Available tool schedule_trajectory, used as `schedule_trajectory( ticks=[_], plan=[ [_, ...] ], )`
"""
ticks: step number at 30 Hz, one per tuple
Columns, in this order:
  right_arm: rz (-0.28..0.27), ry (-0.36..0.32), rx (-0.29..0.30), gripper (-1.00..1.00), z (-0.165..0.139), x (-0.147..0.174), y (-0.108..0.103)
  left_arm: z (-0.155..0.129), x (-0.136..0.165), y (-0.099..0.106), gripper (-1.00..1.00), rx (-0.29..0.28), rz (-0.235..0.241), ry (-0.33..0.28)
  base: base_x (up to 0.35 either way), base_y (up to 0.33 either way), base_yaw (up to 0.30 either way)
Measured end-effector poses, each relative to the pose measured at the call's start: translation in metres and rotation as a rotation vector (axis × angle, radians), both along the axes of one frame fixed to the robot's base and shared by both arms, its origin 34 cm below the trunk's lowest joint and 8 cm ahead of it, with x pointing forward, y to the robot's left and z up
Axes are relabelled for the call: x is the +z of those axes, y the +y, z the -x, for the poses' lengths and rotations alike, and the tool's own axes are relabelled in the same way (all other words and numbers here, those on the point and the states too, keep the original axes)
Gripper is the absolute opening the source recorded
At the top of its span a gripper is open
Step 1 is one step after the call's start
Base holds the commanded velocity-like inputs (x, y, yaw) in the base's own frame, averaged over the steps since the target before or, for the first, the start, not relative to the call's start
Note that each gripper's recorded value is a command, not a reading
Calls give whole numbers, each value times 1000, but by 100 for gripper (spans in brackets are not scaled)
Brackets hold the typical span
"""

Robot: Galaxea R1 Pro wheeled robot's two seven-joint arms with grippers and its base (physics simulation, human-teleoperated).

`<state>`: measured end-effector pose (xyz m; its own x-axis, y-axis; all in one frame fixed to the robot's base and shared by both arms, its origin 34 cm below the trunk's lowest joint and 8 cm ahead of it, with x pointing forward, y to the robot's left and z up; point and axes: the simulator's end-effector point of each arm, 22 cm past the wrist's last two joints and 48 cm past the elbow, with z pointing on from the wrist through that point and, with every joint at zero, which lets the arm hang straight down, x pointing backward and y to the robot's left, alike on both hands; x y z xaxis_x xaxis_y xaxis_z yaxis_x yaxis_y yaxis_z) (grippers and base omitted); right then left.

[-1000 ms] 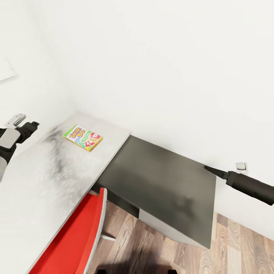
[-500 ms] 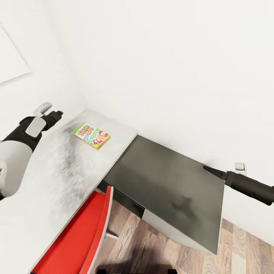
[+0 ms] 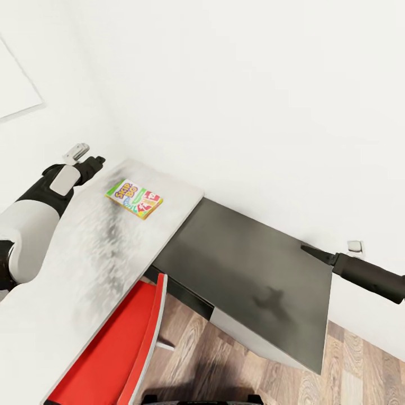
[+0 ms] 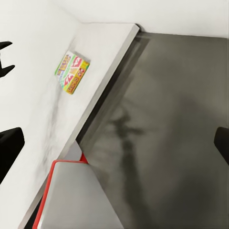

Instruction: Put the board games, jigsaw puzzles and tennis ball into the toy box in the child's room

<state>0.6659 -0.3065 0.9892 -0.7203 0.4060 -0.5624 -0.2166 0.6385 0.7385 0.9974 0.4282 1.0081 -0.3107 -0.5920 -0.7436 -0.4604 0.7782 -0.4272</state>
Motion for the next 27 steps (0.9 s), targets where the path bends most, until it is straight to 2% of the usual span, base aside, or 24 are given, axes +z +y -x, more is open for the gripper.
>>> schedule_trajectory(
  ticks=[9,27],
  plan=[
    [0,14,-1,100,0,-8,0,5,-26,-1,100,3,4,42,0,0,0],
    [-1,43,-2,100,2,-24,-1,11,-61,1,100,13,3,82,0,0,0]
  ],
)
